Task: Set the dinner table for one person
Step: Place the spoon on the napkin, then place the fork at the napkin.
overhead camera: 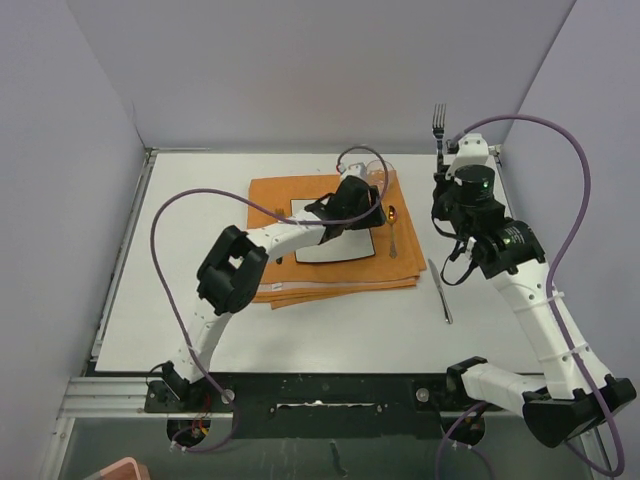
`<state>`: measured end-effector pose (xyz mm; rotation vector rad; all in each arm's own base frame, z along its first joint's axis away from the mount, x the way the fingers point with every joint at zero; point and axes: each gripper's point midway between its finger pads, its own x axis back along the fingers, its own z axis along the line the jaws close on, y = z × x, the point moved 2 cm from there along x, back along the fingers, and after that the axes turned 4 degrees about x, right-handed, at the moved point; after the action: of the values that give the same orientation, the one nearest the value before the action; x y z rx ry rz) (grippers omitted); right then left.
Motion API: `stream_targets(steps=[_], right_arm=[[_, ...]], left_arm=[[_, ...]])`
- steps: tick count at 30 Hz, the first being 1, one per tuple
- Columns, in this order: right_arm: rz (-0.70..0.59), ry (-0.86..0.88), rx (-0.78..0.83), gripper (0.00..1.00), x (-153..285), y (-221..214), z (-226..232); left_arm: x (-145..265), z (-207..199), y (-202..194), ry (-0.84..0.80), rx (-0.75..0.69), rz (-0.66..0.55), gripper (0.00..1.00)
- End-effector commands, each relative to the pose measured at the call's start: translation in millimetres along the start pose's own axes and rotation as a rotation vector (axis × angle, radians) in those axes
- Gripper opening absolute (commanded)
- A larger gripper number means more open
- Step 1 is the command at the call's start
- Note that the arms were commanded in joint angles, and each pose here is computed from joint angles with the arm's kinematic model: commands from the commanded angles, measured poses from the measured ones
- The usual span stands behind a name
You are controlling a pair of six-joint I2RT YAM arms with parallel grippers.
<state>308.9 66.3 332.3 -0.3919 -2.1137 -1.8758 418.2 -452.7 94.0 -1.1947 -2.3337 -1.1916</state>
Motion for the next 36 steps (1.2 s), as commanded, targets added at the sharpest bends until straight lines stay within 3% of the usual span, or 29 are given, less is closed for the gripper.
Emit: stream_targets(steps=[1, 8, 17, 22, 25, 29, 36], right_arm=[[-0.137, 0.047, -0.054, 0.00, 10, 34, 5], [-0.122, 0.426, -0.099, 0.00, -6, 33, 75], [-0.016, 0.893, -0.197, 0.00, -23, 19, 169], [0.080, 1.090, -0.146, 0.00, -22, -1, 232], [0.117, 1.108, -0.082, 0.00, -19, -11, 256], [0.105, 1.127, -0.050, 0.00, -12, -10, 267], [0.048, 1.132, -0.007, 0.00, 6, -4, 255]], left_arm=[[149, -61, 133, 0.020, -0.277, -0.382, 0.58], [303, -37, 187, 0.153, -0.431, -0.659, 0.62], [398, 14, 169, 0.273, -0.430, -0.726, 0.62], [410, 37, 154, 0.320, -0.426, -0.693, 0.62], [406, 50, 144, 0.350, -0.427, -0.660, 0.62], [386, 70, 125, 0.384, -0.407, -0.593, 0.64], [344, 100, 97, 0.329, -0.213, -0.472, 0.65]])
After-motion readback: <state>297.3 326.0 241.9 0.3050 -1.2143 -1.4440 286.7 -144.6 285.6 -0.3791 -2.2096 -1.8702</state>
